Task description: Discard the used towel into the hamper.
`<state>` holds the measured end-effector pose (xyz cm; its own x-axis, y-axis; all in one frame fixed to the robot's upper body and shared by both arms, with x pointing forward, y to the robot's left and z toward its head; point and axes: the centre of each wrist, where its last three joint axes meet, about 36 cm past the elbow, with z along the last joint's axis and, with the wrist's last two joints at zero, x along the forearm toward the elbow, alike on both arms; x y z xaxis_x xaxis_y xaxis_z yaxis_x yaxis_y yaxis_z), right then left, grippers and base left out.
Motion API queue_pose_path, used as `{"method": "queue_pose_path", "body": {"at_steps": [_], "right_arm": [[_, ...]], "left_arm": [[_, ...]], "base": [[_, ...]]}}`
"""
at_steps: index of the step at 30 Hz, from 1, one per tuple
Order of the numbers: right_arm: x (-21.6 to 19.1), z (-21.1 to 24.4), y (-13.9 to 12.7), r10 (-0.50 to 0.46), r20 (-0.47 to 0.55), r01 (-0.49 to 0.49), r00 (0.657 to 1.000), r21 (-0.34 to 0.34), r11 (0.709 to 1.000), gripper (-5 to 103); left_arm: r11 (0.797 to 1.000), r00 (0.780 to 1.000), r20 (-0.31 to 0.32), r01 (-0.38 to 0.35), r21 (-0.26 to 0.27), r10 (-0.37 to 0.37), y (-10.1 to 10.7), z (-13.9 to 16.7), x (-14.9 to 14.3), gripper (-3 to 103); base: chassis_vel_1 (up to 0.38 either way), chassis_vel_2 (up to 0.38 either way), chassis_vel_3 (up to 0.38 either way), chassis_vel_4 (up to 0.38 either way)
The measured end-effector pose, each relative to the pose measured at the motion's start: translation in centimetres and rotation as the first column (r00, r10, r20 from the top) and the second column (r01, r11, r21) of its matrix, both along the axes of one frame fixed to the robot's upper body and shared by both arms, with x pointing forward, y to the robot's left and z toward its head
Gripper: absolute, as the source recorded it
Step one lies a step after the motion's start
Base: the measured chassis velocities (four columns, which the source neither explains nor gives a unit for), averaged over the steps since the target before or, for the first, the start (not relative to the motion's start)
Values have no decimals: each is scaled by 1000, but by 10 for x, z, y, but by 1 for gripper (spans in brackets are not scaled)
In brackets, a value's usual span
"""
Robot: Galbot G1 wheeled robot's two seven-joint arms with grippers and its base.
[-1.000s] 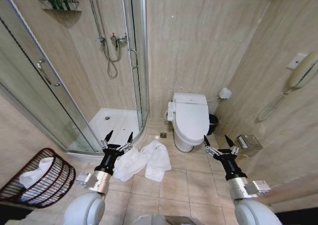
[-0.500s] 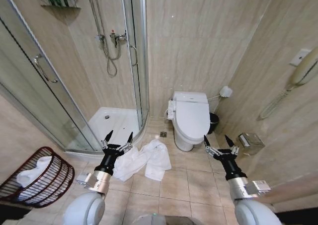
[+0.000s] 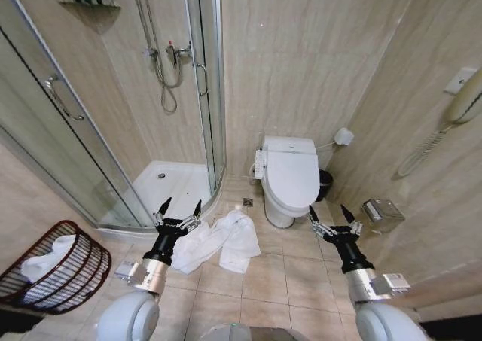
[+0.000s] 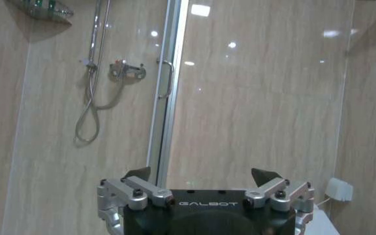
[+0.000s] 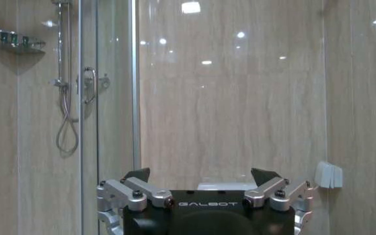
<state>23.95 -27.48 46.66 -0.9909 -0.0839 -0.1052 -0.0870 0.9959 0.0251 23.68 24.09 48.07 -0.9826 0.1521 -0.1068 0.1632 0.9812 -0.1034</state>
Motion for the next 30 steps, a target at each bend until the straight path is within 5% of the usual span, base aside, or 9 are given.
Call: {"method": "queue_pose_path", "body": {"at_steps": [30], "right_arm": [[0, 0, 0, 0, 0, 0, 1000, 0, 1000, 100]], "left_arm": [[1000, 1000, 0, 0, 0, 0, 0, 0, 0, 100]], "base": [[0, 0, 0, 0]]}}
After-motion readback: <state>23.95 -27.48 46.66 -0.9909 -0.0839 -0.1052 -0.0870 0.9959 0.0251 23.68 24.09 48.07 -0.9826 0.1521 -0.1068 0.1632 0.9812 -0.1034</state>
